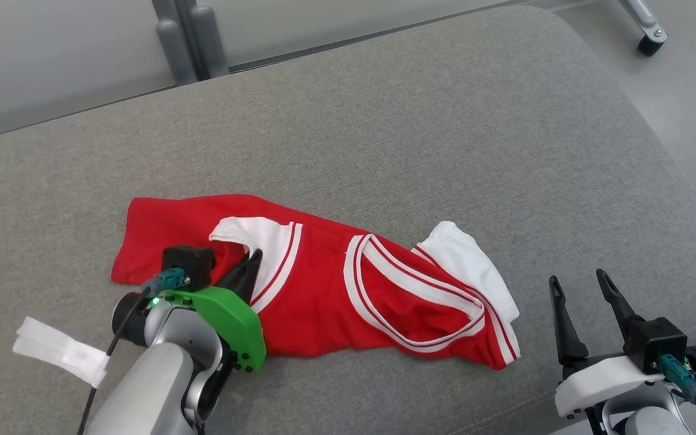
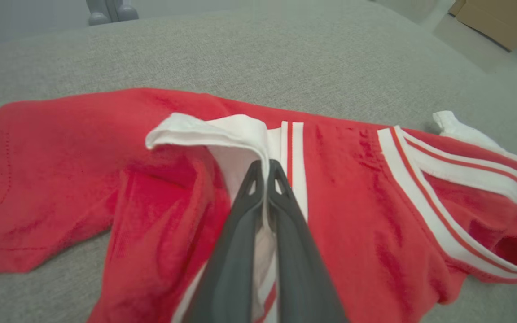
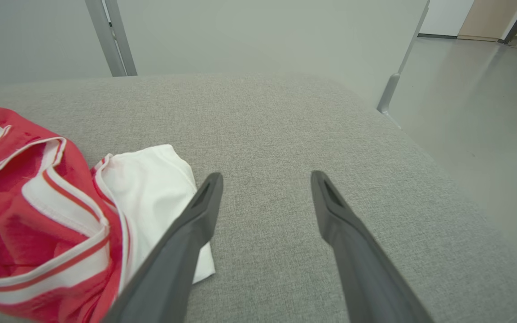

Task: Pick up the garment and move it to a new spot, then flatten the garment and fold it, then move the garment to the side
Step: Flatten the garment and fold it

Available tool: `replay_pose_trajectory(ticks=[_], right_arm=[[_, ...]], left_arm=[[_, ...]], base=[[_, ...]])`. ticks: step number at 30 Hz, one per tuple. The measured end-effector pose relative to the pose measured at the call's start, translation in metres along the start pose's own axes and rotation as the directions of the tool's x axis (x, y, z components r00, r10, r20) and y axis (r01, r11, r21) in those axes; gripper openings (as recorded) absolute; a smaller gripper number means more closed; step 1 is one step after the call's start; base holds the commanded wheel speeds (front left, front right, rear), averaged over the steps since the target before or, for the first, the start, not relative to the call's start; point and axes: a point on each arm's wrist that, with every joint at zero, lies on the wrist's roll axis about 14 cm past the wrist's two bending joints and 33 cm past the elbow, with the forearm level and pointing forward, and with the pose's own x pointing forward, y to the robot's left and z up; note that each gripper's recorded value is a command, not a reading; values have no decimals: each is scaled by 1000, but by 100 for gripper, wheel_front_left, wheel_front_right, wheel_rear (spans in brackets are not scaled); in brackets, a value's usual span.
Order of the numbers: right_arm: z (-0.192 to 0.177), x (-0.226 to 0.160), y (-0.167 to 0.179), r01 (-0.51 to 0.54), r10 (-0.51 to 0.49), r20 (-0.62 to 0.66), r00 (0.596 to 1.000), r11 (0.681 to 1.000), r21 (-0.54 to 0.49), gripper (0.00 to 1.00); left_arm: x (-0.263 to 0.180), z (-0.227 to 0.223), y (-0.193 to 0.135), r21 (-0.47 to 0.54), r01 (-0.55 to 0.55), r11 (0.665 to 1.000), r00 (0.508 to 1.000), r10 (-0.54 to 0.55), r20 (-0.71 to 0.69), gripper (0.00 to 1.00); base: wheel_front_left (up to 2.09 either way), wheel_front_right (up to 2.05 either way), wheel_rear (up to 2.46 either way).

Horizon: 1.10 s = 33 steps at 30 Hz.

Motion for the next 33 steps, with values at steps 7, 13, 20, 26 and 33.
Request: replay_pose_trajectory(ticks=[7,13,20,26,33], right_arm=[[1,-3,-7,24,-24,2,1000,1000,2,100],[2,-5,-12,44,-44,2,999,999,18,100],[0,-13,-26,89,-89,-7,996,996,26,100],[2,-16,-31,106,-106,0,994,994,29,100],[6,-16,-33,111,-111,13,994,993,30,100]], left_arm=[[19,62,-63,-27,190,981,970,-183,162,0],[31,127,-104,16,292,956,910,-283,301,0],[48,196,-99,104,216,971,867,-240,436,0],[51,260,-89,172,104,980,799,-185,571,0],[46,303,-84,205,18,979,716,-156,681,0]], base=[[0,0,0],[0,0,0],[0,0,0],[0,0,0],[0,0,0]])
